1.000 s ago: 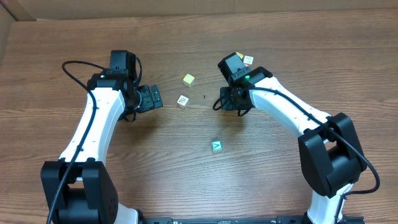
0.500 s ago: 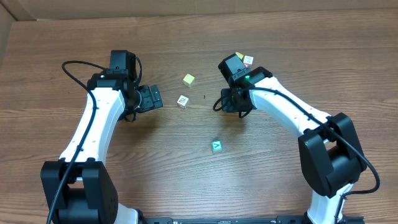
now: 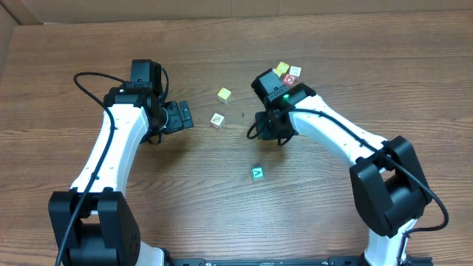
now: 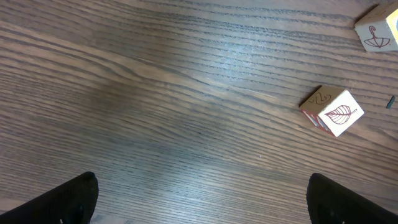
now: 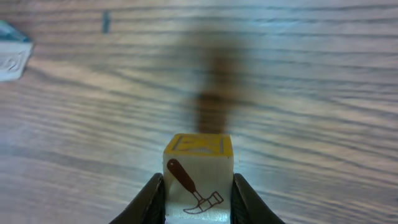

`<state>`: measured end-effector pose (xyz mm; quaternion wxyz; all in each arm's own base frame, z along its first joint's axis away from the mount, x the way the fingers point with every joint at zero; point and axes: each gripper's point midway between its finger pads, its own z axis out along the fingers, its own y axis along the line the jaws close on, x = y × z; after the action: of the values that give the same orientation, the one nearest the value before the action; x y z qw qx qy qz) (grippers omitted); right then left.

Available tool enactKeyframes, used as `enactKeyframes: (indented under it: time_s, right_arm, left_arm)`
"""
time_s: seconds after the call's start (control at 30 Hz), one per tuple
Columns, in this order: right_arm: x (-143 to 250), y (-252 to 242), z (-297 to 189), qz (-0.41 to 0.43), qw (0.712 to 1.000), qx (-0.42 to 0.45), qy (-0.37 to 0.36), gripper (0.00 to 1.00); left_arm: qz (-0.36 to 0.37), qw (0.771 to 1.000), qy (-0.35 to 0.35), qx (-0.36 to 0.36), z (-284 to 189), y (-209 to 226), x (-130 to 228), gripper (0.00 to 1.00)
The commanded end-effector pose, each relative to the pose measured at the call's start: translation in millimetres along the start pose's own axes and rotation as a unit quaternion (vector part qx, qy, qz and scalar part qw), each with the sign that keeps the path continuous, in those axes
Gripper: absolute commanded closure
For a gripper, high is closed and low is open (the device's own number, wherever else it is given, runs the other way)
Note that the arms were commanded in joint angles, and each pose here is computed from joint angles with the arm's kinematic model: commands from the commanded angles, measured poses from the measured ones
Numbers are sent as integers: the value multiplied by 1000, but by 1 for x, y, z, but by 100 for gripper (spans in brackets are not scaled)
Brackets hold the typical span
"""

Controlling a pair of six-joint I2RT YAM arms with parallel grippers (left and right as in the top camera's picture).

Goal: Flip 3 blocks

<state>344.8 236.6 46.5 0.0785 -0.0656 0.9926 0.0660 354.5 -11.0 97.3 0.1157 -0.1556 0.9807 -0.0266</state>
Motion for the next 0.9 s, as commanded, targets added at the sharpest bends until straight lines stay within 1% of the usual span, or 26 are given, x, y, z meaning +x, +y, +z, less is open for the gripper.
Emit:
enactKeyframes:
  time_s: [0.0, 0.2, 0.3, 0.53, 0.63, 0.73, 0.87]
  right_arm:
    - [-1, 20, -16, -16, 999, -24, -13, 74]
    - [23, 47, -16, -41, 998, -51, 17, 74]
    - [41, 58, -17, -52, 996, -62, 46, 75]
    - [69, 71, -19, -72, 991, -68, 87, 75]
    - [72, 73, -19, -75, 991, -67, 89, 75]
    - [76, 77, -19, -51, 992, -68, 94, 75]
    - [78, 85, -19, -55, 991, -77, 92, 75]
  left_arm:
    - [-7, 1000, -7, -3, -2, 0, -5, 0]
    - [-7, 1000, -7, -3, -2, 0, -5, 1]
    - [-7, 1000, -7, -3, -2, 0, -5, 0]
    - [-7, 1000, -7, -3, -2, 0, -5, 0]
    - [-7, 1000, -7, -3, -2, 0, -5, 0]
    - [-7, 1000, -7, -3, -2, 0, -5, 0]
    - [-7, 1000, -7, -3, -2, 0, -5, 0]
